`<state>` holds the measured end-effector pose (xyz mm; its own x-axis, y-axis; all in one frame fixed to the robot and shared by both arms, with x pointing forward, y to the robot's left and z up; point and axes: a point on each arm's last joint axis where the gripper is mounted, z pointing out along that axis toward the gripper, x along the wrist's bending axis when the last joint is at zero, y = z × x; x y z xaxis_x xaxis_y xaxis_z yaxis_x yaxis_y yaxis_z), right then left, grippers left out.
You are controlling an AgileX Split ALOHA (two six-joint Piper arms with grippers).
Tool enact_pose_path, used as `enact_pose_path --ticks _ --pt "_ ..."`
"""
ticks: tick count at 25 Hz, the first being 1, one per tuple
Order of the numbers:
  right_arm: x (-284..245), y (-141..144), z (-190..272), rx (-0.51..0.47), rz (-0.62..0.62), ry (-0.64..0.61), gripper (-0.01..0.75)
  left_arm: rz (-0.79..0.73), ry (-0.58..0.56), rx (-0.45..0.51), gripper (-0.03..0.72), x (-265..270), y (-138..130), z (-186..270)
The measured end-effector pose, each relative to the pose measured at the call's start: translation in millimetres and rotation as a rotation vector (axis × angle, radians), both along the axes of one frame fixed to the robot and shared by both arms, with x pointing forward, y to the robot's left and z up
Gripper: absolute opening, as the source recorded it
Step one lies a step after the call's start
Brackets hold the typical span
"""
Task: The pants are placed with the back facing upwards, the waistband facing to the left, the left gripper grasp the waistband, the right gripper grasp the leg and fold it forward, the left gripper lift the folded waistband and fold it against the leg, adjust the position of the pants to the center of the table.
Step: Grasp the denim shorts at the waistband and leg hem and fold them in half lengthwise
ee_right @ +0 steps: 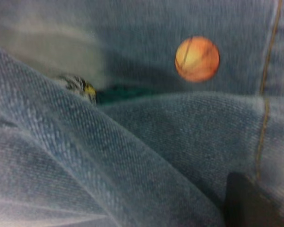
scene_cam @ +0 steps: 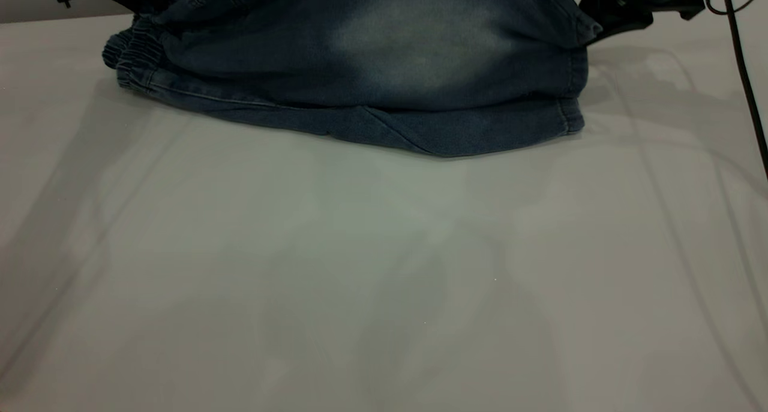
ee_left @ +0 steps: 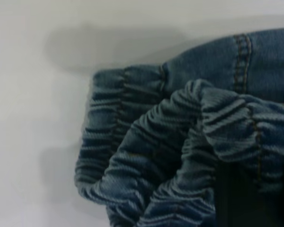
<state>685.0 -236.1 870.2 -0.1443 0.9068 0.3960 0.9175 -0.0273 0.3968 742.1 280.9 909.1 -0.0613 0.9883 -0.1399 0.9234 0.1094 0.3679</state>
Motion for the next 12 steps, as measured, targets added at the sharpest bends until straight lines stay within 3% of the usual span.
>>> enact_pose_path --ticks 7,12 --pt "-2.7 -0.5 -1.5 -0.013 0.013 0.027 0.064 -0.006 0.008 0.004 0.162 -0.7 0.2 -0.3" --pt "-3.4 0.1 -1.5 -0.006 0.017 0.035 0.24 -0.02 0.001 0.016 0.162 -0.2 0.7 -0.2"
